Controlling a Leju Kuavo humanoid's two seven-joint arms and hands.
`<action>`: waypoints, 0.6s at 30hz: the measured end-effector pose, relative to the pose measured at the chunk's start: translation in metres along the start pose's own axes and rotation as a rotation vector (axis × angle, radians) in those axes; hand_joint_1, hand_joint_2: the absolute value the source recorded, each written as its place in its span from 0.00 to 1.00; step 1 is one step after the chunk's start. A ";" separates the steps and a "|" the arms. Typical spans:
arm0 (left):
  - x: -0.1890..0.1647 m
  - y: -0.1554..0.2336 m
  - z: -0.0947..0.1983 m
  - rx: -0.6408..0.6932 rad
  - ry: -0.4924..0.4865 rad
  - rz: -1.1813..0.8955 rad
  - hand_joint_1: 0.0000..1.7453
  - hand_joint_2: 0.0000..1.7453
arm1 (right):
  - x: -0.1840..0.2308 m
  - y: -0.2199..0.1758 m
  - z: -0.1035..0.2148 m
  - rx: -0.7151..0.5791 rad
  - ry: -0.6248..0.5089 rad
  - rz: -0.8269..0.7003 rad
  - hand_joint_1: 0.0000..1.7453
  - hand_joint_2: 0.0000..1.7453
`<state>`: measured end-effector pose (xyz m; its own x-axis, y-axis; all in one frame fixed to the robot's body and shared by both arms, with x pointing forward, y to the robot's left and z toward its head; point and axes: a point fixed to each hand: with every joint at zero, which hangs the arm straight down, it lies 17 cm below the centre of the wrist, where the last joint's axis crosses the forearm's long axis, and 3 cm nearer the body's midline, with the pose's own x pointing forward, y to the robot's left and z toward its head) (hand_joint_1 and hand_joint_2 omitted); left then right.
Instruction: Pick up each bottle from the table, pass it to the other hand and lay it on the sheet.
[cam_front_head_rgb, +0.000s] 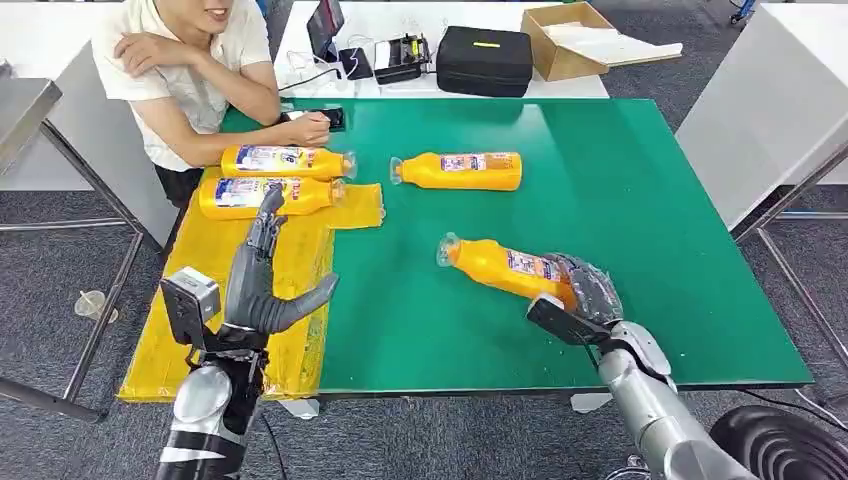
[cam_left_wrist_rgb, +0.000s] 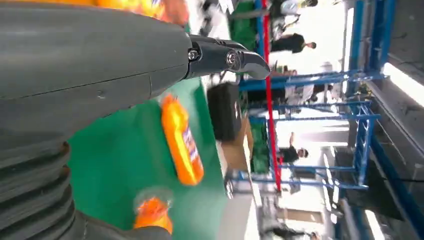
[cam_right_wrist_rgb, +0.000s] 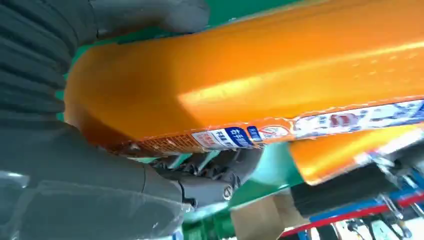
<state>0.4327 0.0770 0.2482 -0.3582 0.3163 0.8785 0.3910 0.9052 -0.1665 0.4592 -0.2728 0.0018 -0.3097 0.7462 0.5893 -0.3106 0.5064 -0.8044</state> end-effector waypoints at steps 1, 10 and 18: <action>-0.006 -0.005 0.006 0.007 0.021 0.055 0.00 1.00 | 0.017 0.003 -0.001 -0.022 -0.037 -0.063 1.00 1.00; -0.064 -0.043 0.044 0.052 0.182 0.297 0.00 1.00 | 0.185 -0.041 -0.026 -0.274 -0.383 -0.358 0.98 1.00; -0.069 -0.046 0.045 0.063 0.196 0.313 0.00 1.00 | 0.237 -0.059 -0.029 -0.326 -0.491 -0.447 1.00 1.00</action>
<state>0.4013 0.0266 0.1754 -0.0581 0.5257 0.8487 0.4004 0.7910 -0.4626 0.4297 -0.1131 0.1865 -0.6065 0.1982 0.7700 -0.2424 0.8762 -0.4165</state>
